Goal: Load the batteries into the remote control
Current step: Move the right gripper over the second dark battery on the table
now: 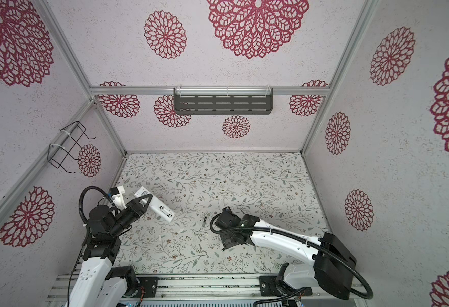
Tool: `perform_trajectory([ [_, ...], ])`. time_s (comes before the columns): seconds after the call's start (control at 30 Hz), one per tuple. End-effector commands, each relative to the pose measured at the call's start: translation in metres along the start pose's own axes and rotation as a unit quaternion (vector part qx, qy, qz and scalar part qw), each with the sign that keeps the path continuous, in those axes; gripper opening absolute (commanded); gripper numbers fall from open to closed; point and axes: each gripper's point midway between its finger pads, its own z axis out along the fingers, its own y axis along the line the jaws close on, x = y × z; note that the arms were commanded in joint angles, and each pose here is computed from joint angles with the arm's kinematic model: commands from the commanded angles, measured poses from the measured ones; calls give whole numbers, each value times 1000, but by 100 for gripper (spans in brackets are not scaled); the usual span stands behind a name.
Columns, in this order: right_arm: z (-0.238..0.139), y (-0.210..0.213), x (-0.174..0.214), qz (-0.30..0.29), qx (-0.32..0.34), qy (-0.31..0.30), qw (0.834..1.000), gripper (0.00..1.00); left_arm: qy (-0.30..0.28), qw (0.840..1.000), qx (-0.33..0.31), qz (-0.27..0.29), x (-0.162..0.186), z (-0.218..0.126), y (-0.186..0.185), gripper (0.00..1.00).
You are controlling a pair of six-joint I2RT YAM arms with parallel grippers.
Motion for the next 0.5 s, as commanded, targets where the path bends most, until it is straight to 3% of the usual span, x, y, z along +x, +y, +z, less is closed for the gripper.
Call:
perform_trajectory([
  [0.0,-6,-11,24,-3,44,59,997,77,-9,1000,8,9,-3,-2,-4,11],
  [0.23,15,-5,39,-16,36,83,996,81,-10,1000,15,8,-3,-2,-6,12],
  [0.47,35,4,42,-74,38,100,991,83,-9,1000,21,11,-4,-2,-9,12],
])
